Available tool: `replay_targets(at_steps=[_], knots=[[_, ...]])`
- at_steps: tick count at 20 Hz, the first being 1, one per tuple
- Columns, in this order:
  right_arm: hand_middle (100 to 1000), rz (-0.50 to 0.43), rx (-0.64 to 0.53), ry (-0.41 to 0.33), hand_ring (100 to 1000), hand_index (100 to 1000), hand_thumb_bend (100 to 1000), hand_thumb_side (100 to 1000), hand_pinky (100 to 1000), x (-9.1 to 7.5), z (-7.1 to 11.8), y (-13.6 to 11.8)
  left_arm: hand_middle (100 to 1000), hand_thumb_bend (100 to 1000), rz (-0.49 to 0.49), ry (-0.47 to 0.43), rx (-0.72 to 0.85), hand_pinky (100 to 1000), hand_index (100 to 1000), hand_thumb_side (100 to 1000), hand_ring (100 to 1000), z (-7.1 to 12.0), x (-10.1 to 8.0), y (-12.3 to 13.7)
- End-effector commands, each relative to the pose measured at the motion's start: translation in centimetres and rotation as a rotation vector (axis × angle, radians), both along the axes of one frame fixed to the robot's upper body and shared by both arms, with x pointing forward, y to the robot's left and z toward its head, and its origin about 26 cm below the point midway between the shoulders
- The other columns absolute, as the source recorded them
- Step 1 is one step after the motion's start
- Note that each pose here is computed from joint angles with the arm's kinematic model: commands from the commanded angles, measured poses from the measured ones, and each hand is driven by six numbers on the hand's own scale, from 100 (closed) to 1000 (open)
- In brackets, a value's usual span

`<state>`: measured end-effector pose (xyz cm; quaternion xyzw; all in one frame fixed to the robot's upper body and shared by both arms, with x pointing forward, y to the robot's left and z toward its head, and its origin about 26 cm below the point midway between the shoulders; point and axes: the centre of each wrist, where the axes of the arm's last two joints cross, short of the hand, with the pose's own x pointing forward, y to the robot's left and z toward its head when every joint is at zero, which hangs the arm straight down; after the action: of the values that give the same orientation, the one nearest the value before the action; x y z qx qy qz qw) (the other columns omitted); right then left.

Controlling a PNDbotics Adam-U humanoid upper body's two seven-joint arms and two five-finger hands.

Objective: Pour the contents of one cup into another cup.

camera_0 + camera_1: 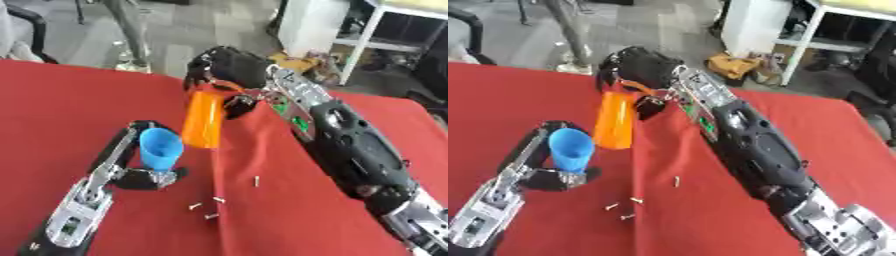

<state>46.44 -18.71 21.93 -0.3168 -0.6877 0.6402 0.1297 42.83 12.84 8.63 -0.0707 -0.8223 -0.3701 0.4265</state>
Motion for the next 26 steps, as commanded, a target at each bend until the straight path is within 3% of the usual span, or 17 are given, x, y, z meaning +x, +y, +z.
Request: replay_targets(at_steps=[1,5,8,11,16,19,20,21,26], knots=[[519,-0.095,0.036,0.010,509,692,330,100,662,0.7,0.8,-3.1,466,618,0.036,-0.021,0.005,351,617,100,429,0.4,0.4,1.2],[515,-0.158,0.135,0.087,502,709,337,100,663,1.0,-0.5,-6.1,468,619,0.082,-0.013,-0.002,359,618,100,433,-0.2,0.3,2.6],[577,-0.176,0.229,0.151,564,756,344,100,691,0.7,-1.1,-8.3,478,634,0.127,-0.007,-0.010,380,627,100,445,-0.6,0.2,3.8],[640,-0.169,0.331,0.195,635,787,353,100,728,-0.4,-1.2,-10.1,513,743,0.177,-0.020,-0.024,415,657,100,479,-0.7,0.0,5.1],[625,-0.170,0.589,0.262,607,789,317,100,729,-3.2,-1.3,-12.6,545,964,0.248,-0.088,-0.033,447,676,100,510,-0.2,-0.5,7.3],[593,-0.195,0.789,0.341,570,781,297,100,703,-4.6,-2.6,-13.9,550,969,0.293,-0.125,-0.059,454,676,100,514,0.5,-0.9,8.6],[585,-0.198,0.846,0.370,563,778,321,100,696,-5.0,-3.0,-14.2,553,933,0.306,-0.135,-0.070,457,679,100,517,0.7,-1.1,8.9],[583,-0.201,0.898,0.400,562,777,286,100,695,-5.3,-3.6,-14.3,554,963,0.322,-0.148,-0.077,458,679,100,517,1.1,-1.2,9.3],[586,-0.159,1.129,0.550,564,771,279,100,687,-7.0,-6.5,-13.6,558,947,0.372,-0.146,-0.160,463,682,100,518,2.6,-2.3,10.7]])
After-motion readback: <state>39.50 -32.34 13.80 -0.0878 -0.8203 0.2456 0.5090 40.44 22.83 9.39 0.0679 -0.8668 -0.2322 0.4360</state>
